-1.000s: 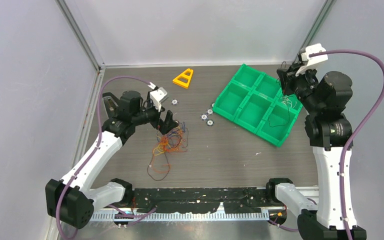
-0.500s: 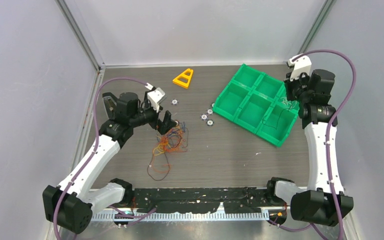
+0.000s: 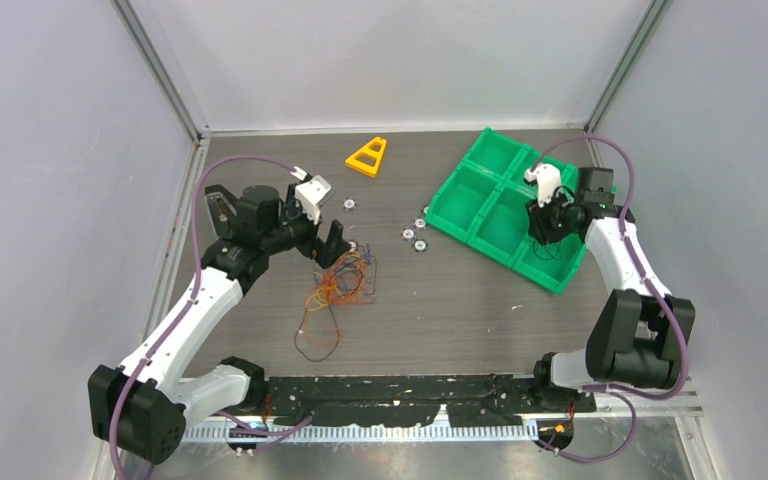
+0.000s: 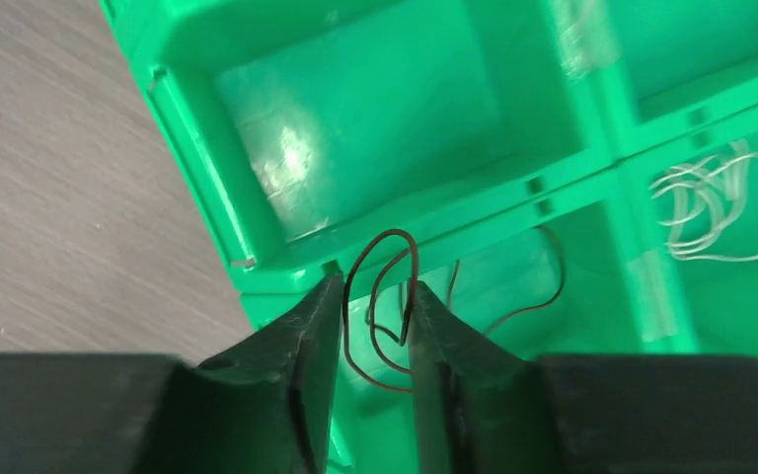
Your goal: Untangle the cables
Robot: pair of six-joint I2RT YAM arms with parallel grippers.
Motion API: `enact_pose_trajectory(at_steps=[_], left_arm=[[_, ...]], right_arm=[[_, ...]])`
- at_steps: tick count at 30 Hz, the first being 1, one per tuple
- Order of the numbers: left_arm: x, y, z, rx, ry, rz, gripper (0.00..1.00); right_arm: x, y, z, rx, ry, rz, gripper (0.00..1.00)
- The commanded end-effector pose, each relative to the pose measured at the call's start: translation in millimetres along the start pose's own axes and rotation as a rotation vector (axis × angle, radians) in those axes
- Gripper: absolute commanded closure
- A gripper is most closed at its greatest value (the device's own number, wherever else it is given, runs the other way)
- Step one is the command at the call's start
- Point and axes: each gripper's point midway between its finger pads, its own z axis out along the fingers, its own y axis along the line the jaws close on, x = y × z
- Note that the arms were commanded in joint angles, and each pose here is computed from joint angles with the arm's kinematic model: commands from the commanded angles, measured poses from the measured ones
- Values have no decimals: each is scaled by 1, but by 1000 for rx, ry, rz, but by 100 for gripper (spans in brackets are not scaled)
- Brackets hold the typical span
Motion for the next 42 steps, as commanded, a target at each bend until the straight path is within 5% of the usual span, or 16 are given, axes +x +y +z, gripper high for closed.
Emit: enact_pose_trajectory(at_steps=[1, 6, 13, 22, 26, 34, 42], left_arm=[[-9, 6, -1, -28, -11, -4, 0], [-8, 6, -2, -32, -3, -5, 0], [7, 4, -3, -17, 61, -8, 0], [7, 1, -1, 9, 71, -5, 0], [6, 3, -2, -2, 75, 3, 0], [10, 7, -4, -17, 87, 7, 0], [19, 16, 3, -40, 132, 2, 1]], right_arm=[[10, 5, 0, -84, 69, -64, 55], [10, -5, -19, -81, 108, -58, 35], [6, -4, -42, -100, 121, -96, 32], [22, 10, -7, -230, 169, 104, 29], [34, 4, 7, -227, 217, 136, 37], [56, -16, -9, -198, 278, 109, 91], [65, -49, 9, -84, 341, 166, 95]])
